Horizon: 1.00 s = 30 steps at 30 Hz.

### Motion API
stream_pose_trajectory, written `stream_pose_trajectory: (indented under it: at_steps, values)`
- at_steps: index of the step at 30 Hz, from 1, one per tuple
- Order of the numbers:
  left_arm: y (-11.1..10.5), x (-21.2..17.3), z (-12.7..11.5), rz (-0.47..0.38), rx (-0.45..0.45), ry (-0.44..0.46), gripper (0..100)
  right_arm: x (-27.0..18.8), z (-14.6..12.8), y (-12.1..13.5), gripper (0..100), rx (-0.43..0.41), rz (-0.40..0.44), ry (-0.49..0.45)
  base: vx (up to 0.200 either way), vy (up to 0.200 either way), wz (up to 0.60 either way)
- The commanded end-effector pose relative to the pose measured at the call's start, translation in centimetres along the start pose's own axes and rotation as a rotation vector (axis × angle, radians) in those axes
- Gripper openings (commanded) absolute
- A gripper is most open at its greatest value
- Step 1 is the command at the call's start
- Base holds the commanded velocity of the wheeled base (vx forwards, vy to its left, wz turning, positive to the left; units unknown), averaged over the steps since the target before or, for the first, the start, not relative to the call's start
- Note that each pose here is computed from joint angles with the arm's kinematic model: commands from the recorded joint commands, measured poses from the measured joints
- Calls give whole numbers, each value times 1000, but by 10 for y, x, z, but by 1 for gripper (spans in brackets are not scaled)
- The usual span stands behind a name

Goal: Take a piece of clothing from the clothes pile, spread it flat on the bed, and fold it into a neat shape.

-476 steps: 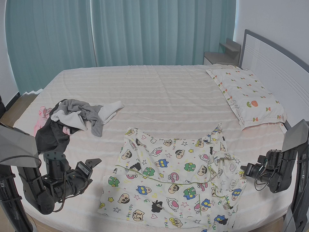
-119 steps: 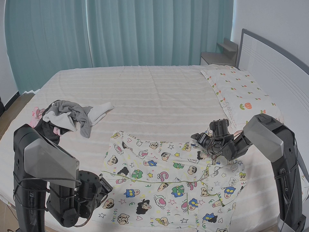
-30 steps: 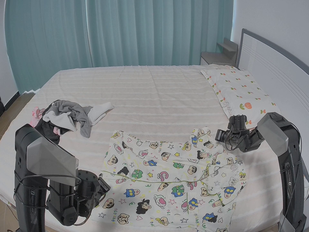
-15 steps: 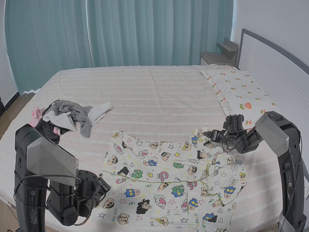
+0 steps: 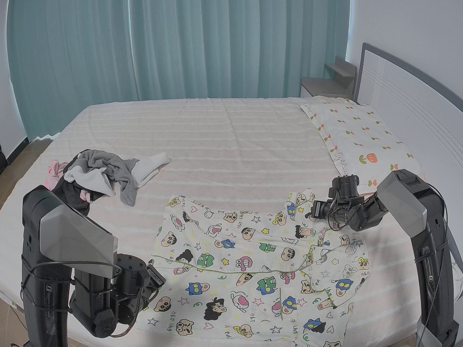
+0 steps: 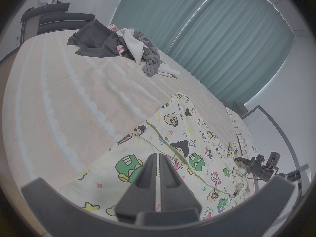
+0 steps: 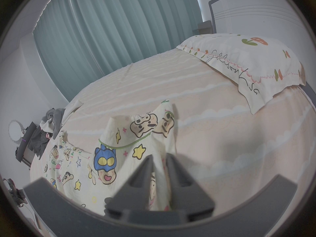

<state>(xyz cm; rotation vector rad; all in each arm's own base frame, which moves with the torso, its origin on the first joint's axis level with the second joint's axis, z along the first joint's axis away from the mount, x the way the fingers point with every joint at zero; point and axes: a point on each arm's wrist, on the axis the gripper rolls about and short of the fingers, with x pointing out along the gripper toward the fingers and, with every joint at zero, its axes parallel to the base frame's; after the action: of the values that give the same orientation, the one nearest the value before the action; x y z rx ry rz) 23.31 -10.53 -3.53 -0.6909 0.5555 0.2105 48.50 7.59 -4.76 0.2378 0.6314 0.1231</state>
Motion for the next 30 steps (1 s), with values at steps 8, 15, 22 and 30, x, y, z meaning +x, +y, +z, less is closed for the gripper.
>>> stream_pose_trajectory:
  at_steps: [8, 15, 22, 30]
  values:
    - [-2, 0, 1, -14, -6, -10, 0, -3, 8, -38, 0, 60, -74, -25, 0, 0, 0]
    - [-2, 0, 1, -14, -8, -12, 0, -3, 6, -42, 0, 84, -79, -18, 0, 0, 0]
    - [-2, 0, 1, -14, -8, -12, 0, -4, 4, -41, 100, 85, -80, -12, 0, 0, 0]
    - [-2, 0, 1, -14, -8, -12, 0, -18, 41, -23, 100, 150, -19, -233, 0, 0, 0]
